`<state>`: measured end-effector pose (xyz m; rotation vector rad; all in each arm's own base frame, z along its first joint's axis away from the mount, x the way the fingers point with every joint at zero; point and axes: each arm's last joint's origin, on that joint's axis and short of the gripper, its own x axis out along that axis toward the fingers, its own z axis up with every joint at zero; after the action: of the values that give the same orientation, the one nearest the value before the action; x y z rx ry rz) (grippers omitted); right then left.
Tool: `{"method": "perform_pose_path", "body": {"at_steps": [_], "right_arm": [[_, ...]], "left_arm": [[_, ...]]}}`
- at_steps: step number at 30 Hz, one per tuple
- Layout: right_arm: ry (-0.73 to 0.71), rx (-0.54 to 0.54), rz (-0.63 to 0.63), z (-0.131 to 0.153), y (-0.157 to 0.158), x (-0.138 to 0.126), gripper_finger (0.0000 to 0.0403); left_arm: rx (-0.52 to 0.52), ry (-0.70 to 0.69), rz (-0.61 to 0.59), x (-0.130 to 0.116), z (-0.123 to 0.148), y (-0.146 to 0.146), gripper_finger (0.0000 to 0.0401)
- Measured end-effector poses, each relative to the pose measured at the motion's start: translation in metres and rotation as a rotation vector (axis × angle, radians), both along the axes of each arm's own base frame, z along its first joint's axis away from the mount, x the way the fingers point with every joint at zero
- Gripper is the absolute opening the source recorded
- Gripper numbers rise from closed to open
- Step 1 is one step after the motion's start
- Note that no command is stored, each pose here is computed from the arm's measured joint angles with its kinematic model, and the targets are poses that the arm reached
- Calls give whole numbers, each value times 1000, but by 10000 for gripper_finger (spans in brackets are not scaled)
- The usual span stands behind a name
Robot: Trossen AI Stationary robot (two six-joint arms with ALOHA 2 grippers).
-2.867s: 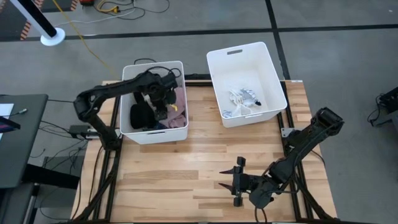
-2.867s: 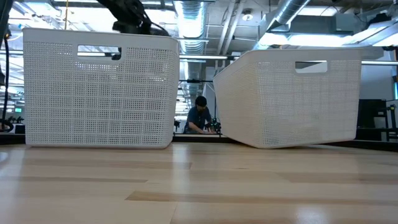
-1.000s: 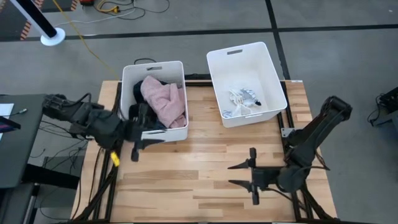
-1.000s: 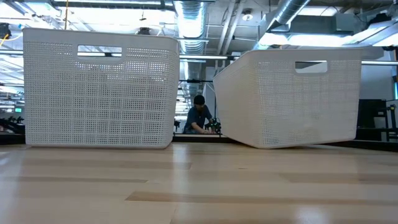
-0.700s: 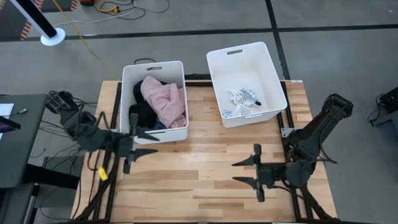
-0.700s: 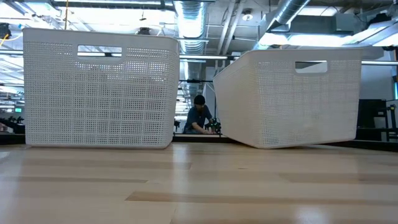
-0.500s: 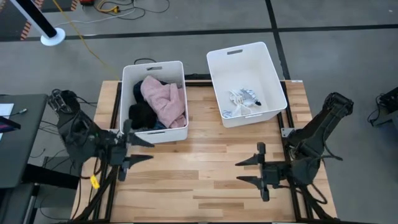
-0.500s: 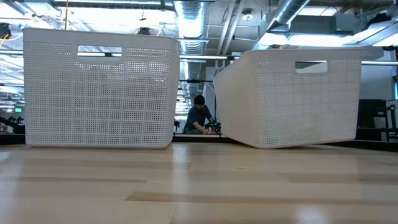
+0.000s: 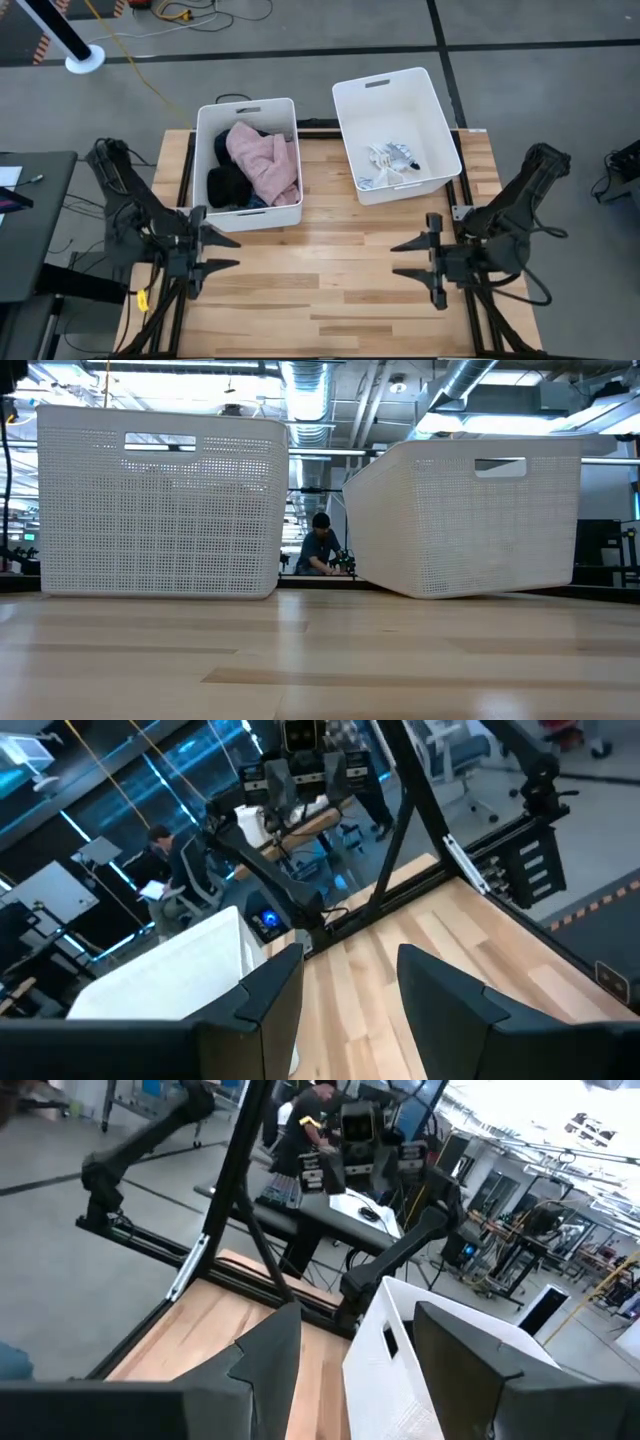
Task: Sort clothes
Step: Return to Home Position
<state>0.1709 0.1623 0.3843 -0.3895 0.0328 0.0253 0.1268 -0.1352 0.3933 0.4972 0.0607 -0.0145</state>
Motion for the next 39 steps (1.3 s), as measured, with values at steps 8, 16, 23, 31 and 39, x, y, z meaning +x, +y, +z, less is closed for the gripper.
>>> {"method": "perform_pose_path", "body": {"at_steps": [8,16,23,31,39], "right_arm": [[50,14,-9,-1,-15,-1,209],[258,82,-221,-27,-53,17,209],[335,75,-331,-33,-80,27,209],[492,102,-445,-40,-117,32,209],[609,149,-512,-48,-148,37,209]], "left_arm": [[-82,-51,-23,-15,-36,13,157],[-140,-4,-15,-14,-68,12,157],[-164,30,-8,-8,-77,4,157],[-219,102,-41,-1,-90,-8,157],[-271,216,-38,7,-111,-21,157]]}}
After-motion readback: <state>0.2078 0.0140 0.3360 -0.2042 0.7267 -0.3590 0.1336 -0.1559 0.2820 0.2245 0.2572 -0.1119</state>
